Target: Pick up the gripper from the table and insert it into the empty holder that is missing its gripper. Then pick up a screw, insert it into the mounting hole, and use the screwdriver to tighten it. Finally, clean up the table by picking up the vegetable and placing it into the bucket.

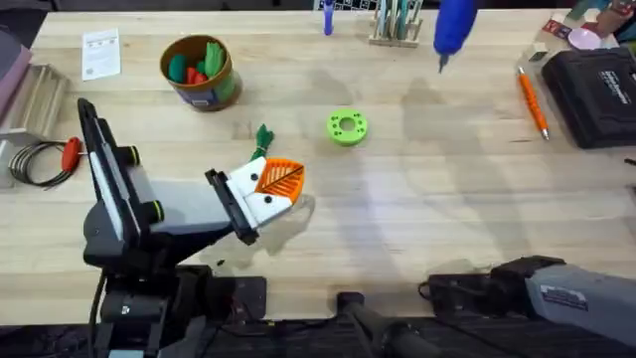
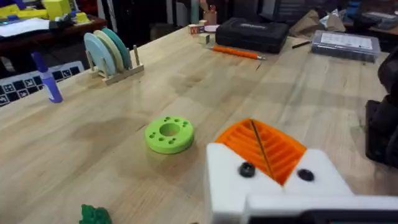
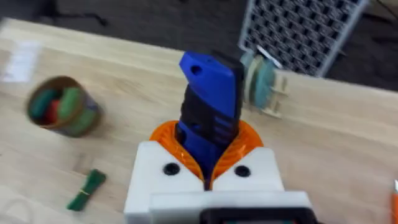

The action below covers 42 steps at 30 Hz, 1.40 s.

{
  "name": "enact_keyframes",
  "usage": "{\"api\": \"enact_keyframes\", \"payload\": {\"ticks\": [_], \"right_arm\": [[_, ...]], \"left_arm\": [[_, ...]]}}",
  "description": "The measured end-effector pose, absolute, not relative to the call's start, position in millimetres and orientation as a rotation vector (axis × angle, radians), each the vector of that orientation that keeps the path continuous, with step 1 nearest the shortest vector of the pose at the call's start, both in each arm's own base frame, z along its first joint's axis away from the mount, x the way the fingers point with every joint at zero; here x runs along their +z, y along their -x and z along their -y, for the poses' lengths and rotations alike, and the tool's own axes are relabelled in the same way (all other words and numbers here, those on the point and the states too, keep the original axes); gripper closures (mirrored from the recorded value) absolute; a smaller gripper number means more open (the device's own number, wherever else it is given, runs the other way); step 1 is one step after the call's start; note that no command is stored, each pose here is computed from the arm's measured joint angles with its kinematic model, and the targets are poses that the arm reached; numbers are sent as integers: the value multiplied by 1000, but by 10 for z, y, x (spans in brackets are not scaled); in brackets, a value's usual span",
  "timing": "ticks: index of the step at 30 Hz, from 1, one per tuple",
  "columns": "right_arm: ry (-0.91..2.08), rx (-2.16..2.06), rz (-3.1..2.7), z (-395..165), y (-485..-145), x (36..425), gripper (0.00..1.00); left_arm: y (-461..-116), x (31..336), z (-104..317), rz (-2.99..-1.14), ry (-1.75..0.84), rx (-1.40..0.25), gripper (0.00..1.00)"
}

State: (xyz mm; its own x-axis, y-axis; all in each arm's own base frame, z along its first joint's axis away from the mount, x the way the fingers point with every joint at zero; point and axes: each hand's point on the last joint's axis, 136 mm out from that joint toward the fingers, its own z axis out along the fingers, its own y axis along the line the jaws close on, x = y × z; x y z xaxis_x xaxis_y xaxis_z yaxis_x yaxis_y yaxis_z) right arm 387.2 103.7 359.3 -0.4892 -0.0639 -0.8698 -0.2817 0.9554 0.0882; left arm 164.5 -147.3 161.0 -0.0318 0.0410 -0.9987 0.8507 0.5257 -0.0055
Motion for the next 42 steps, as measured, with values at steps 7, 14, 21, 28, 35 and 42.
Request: {"api": "enact_keyframes", "payload": {"ticks": [7,14,21,28,35,42], "right_arm": [[325,473,-1820,-1322,-3722,4177,977],[372,695,-1610,-1620,-3662,4139,977],[576,997,-1270,-2201,-3190,4173,977],[811,1166,-1107,-2626,-2686,4135,977],[971,1266,-964,-2987,-2375,4050,977],[1069,1328,-839,-3195,-2117,3991,977]], "left_arm": [[-1645,1610,1473,-1470,-815,-781,996],[-1645,1610,1473,-1470,-815,-781,996],[-1645,1610,1473,-1470,-815,-781,996],[-1645,1610,1473,-1470,-815,-781,996],[-1645,1610,1473,-1470,-815,-781,996],[-1645,1610,1473,-1470,-815,-781,996]]}}
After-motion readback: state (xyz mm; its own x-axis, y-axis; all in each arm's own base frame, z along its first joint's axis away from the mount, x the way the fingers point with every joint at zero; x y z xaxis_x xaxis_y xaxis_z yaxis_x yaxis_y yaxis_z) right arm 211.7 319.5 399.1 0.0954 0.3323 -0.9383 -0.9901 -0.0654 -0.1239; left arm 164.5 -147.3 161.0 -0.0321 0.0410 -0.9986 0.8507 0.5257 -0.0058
